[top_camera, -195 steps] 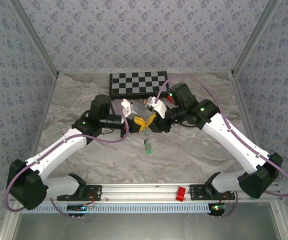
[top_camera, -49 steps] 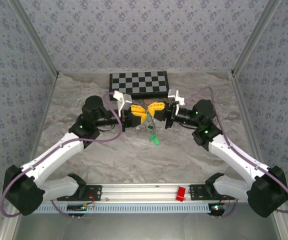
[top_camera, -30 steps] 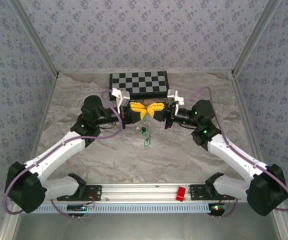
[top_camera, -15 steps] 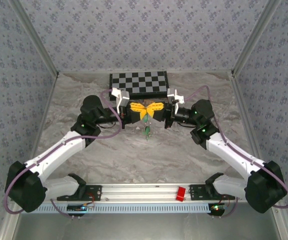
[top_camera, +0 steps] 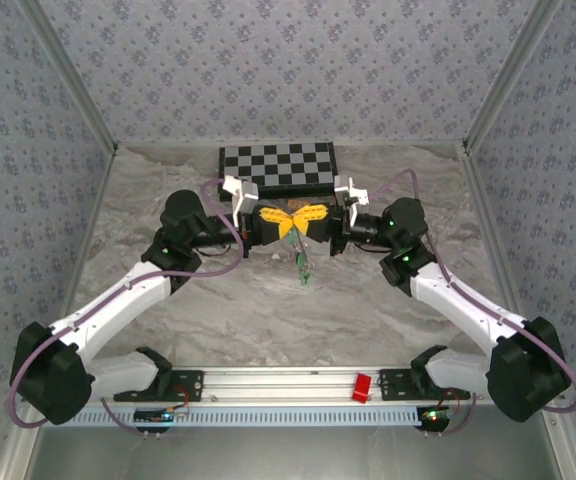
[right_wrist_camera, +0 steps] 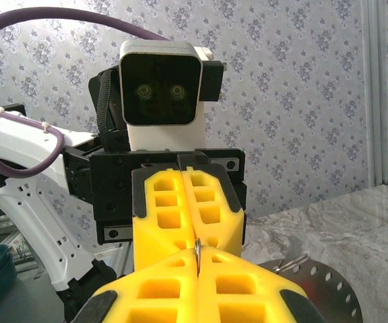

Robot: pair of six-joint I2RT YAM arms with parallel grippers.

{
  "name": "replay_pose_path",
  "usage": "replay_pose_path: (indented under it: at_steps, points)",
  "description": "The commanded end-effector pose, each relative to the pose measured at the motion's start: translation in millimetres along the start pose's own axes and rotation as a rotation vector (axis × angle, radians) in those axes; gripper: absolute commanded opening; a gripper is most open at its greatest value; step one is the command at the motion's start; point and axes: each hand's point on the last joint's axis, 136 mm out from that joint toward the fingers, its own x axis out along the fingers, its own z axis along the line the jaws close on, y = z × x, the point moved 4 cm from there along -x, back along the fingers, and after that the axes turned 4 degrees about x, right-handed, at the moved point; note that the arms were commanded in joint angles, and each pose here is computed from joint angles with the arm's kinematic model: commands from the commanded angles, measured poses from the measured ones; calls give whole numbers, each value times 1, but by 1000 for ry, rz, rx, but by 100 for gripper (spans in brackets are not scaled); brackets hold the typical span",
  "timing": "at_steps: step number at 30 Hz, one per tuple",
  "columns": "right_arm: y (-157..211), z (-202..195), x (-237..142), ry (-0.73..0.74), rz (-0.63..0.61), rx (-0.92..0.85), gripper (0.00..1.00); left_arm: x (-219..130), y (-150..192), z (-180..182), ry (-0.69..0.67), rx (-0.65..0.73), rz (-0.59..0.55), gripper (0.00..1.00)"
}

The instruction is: Put the keys on the keyring

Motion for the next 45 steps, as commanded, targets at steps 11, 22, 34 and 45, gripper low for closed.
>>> replay_pose_path:
  at_steps: [11, 22, 34, 45]
  points:
    - [8, -4, -12, 200, 174, -9, 36, 0, 2, -3, 8, 115, 70, 0]
    - [12, 1, -23, 319, 453, -28, 36, 0, 26, 2, 40, 151, 172, 0]
    - [30, 3, -2, 239, 737, -17, 32, -3, 40, -1, 71, 151, 209, 0]
    - [38, 6, 0, 207, 787, -25, 20, -4, 44, -5, 108, 148, 218, 0]
